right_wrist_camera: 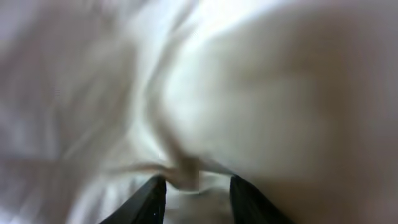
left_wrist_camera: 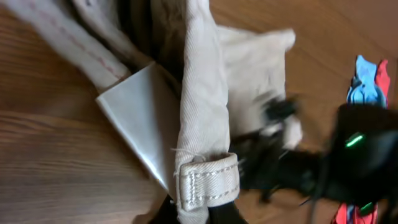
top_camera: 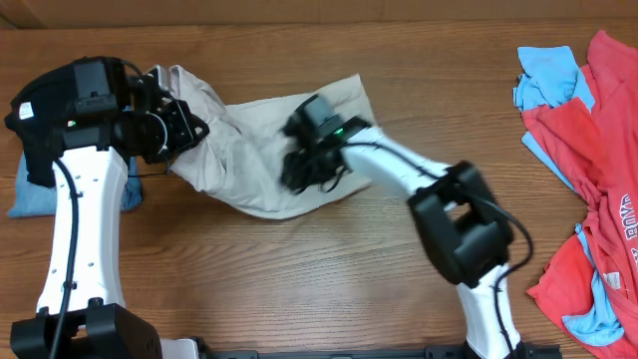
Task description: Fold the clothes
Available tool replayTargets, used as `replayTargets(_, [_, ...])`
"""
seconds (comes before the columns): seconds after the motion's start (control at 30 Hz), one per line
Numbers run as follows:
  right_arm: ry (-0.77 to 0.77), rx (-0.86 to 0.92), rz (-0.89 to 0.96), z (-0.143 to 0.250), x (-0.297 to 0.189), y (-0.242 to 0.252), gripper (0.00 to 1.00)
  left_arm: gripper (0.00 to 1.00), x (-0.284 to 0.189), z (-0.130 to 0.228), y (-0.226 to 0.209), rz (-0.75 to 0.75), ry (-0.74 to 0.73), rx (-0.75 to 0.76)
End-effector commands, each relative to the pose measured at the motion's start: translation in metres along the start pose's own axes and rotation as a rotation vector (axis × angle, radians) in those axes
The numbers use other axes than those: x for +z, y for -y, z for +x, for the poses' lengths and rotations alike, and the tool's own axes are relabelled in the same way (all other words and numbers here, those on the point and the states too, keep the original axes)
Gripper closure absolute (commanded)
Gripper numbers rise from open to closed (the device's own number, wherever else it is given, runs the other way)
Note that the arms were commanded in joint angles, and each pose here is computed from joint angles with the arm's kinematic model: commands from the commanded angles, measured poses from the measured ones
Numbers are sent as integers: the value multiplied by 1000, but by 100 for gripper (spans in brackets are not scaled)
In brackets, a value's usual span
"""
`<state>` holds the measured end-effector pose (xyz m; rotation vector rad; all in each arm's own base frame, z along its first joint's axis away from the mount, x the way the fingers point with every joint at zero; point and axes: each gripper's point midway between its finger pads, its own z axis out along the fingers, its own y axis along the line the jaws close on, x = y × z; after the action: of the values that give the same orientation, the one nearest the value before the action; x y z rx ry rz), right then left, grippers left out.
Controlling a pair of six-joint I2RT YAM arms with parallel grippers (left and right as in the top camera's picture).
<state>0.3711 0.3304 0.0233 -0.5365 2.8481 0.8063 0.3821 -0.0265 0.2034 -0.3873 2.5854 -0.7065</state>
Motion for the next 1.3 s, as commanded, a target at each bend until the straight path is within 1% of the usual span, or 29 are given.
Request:
replayTargets(0.0, [184,137,162,-45,-80,55,62,96,-8,-3,22,31,25,70])
replayTargets(0.17, [159,290,216,-33,-112,118,62,96,-7,-2,14,-23,25,67])
replayTargets(0.27, [168,288,236,-32,-126,146,62,96,-7,-1,10,-44,22,61])
replayTargets(0.4, [159,312,250,-25,-135,166,62,96,-7,2,9,-47,13,61])
replayTargets(0.67, [92,315,254,-8,-117,170,62,96,-8,0,5,-72,20,61])
replayTargets(0.9, [-29,371,227,28,-81,181,62,96,-10,-3,-2,-98,32,55])
replayTargets(1.0, [-77,389,177,40,-72,171,62,96,-13,-6,-8,-107,43,43])
replayTargets(1.13, [-118,360,150,46,-62,149,62,96,-24,-18,-12,-113,79,57])
replayTargets(1.27, [-147,322,146,49,-46,120,63,96,-35,-30,-1,-104,116,117])
